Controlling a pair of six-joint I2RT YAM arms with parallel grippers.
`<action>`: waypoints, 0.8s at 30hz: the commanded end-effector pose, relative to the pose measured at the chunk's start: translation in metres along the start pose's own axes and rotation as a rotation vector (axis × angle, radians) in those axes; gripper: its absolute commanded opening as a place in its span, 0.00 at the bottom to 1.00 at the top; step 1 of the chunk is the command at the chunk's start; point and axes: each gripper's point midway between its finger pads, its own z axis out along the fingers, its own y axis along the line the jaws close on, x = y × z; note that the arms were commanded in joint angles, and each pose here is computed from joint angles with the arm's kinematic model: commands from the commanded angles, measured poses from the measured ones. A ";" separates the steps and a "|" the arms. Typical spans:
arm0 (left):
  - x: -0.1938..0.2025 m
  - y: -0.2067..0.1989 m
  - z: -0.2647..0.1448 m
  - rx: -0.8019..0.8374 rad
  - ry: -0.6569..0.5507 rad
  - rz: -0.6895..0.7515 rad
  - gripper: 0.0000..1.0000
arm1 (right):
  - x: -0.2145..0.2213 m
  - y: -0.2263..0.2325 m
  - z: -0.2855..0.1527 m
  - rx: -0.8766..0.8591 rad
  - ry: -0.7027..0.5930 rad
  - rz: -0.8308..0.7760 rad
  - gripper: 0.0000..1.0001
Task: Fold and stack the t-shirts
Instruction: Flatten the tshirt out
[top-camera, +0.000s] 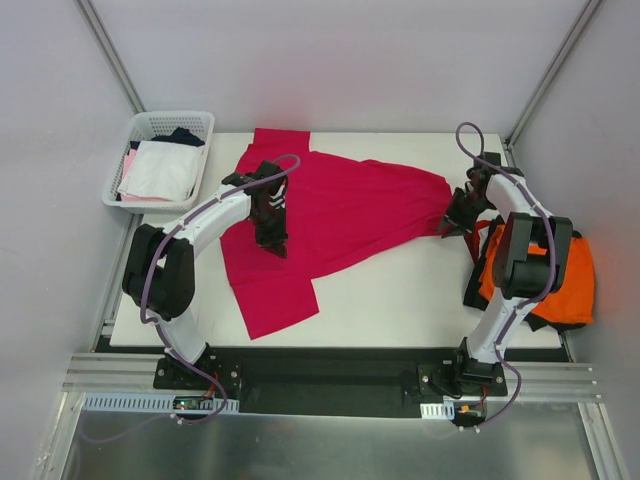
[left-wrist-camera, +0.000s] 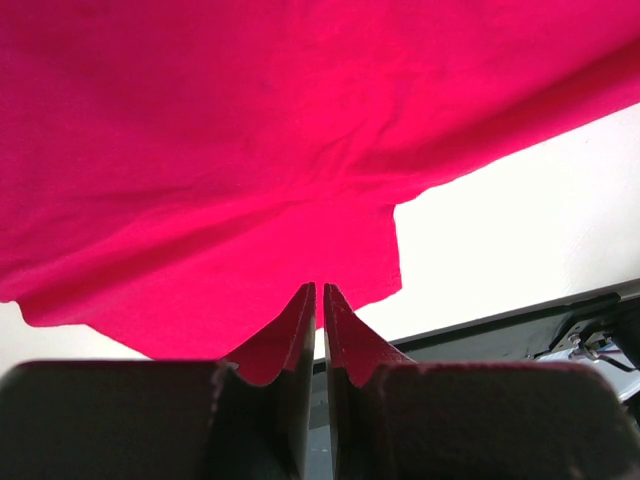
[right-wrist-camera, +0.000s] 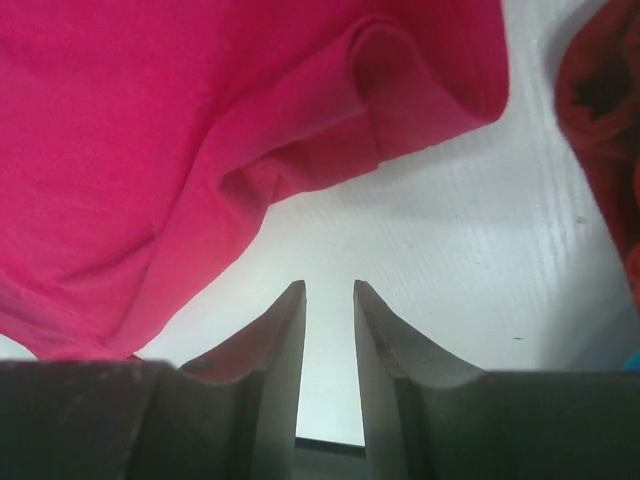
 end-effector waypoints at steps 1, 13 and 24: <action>0.001 -0.007 -0.008 0.021 -0.011 0.030 0.08 | -0.020 -0.001 -0.005 -0.014 -0.045 0.004 0.29; -0.003 -0.007 -0.007 0.014 -0.013 0.048 0.09 | -0.044 0.005 0.007 -0.027 -0.055 0.033 0.30; -0.010 -0.009 -0.007 0.003 -0.008 0.058 0.09 | -0.051 0.010 0.017 -0.047 -0.035 0.047 0.33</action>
